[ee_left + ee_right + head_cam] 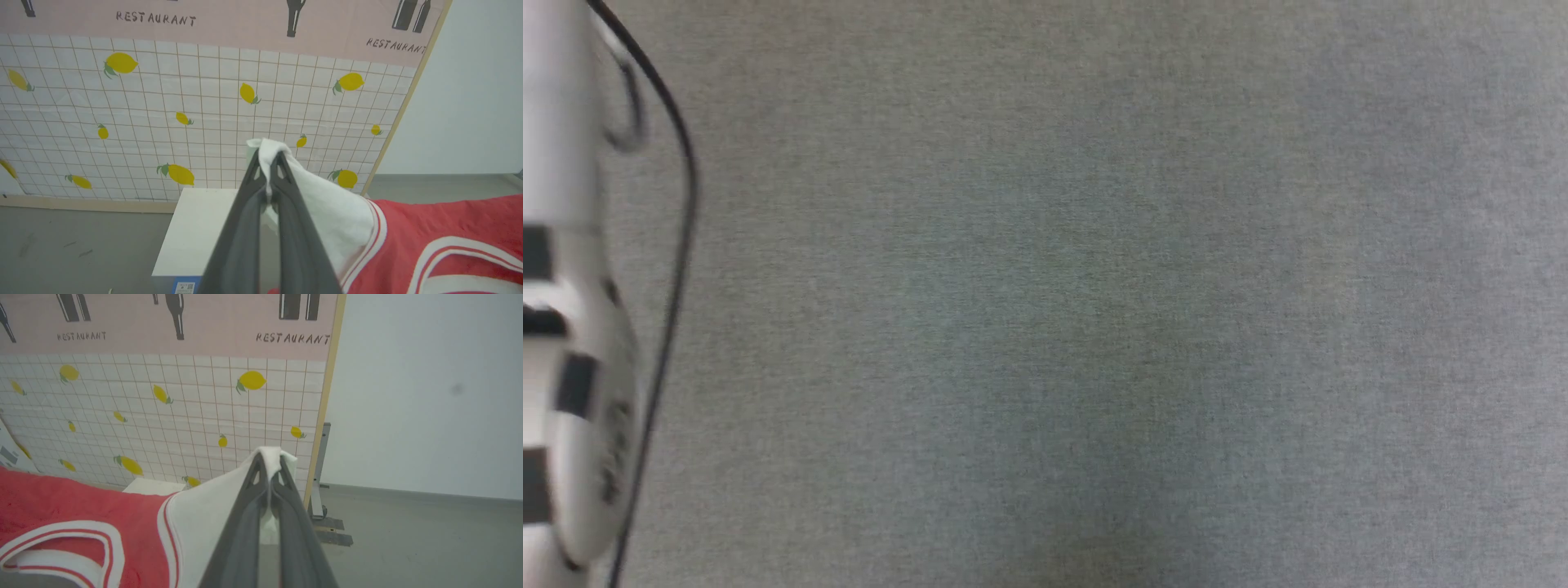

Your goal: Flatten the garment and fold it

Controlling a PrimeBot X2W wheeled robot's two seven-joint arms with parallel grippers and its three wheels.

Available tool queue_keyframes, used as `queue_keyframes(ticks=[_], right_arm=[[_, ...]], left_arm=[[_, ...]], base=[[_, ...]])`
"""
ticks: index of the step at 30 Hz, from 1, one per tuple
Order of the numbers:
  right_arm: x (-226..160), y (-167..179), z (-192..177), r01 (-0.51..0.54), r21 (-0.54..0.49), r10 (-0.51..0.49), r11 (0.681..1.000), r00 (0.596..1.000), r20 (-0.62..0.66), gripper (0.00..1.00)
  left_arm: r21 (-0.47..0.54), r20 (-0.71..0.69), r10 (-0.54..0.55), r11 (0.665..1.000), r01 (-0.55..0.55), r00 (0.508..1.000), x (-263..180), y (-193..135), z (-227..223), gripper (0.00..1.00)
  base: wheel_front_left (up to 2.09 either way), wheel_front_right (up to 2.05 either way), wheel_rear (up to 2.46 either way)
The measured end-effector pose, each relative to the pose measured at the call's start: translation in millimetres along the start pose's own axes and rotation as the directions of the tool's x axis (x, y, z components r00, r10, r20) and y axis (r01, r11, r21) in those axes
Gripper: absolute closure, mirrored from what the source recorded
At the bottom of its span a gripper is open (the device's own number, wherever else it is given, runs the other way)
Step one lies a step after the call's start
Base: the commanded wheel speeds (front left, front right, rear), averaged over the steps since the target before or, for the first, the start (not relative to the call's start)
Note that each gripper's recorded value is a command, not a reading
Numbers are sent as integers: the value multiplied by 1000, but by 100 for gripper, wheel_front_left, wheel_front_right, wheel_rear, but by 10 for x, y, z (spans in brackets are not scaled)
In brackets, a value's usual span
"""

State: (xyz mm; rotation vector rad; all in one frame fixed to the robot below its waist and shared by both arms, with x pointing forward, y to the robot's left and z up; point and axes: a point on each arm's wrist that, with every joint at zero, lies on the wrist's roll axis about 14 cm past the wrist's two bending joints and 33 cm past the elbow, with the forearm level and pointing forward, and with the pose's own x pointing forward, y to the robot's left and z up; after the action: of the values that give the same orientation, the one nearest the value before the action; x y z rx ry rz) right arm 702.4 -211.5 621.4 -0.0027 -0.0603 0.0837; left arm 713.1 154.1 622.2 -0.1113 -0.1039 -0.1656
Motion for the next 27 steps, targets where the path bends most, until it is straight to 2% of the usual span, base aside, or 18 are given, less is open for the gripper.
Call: queue_keyframes(ticks=[3, 7, 10, 11, 13, 20, 23, 27], right_arm=[[-167, 51, -417, -16, 11, 18, 1000, 992, -126, 100], [-512, -18, -888, -19, 1, 18, 1000, 958, -287, 100], [-860, -74, -1241, -20, 0, 18, 1000, 912, -410, 100], [-1127, -83, -1448, -26, 9, 27, 1000, 874, -485, 100], [-1355, -113, -1576, -24, 19, 30, 1000, 843, -537, 100], [-1983, -297, -1627, -9, 32, 26, 999, 796, -604, 100], [-2168, -363, -1553, -6, 28, 21, 1000, 799, -601, 100], [-2434, -427, -1486, -7, 29, 23, 1000, 779, -627, 100]], left_arm=[[8, -106, 6, 1000, -5, 994, -223, 50, -433, 100], [28, -250, 26, 999, -19, 968, -632, 151, -931, 100], [47, -348, 45, 998, -31, 936, -993, 236, -1236, 100], [55, -409, 58, 998, -39, 910, -1254, 281, -1403, 100], [72, -446, 60, 997, -31, 893, -1456, 304, -1483, 100], [132, -502, 78, 991, -13, 862, -1999, 389, -1466, 100], [142, -503, 72, 990, 0, 861, -2160, 374, -1391, 100], [158, -532, 65, 987, 24, 844, -2404, 353, -1347, 100]], base=[[0, 0, 0], [0, 0, 0], [0, 0, 0], [0, 0, 0], [0, 0, 0], [0, 0, 0], [0, 0, 0], [0, 0, 0]])
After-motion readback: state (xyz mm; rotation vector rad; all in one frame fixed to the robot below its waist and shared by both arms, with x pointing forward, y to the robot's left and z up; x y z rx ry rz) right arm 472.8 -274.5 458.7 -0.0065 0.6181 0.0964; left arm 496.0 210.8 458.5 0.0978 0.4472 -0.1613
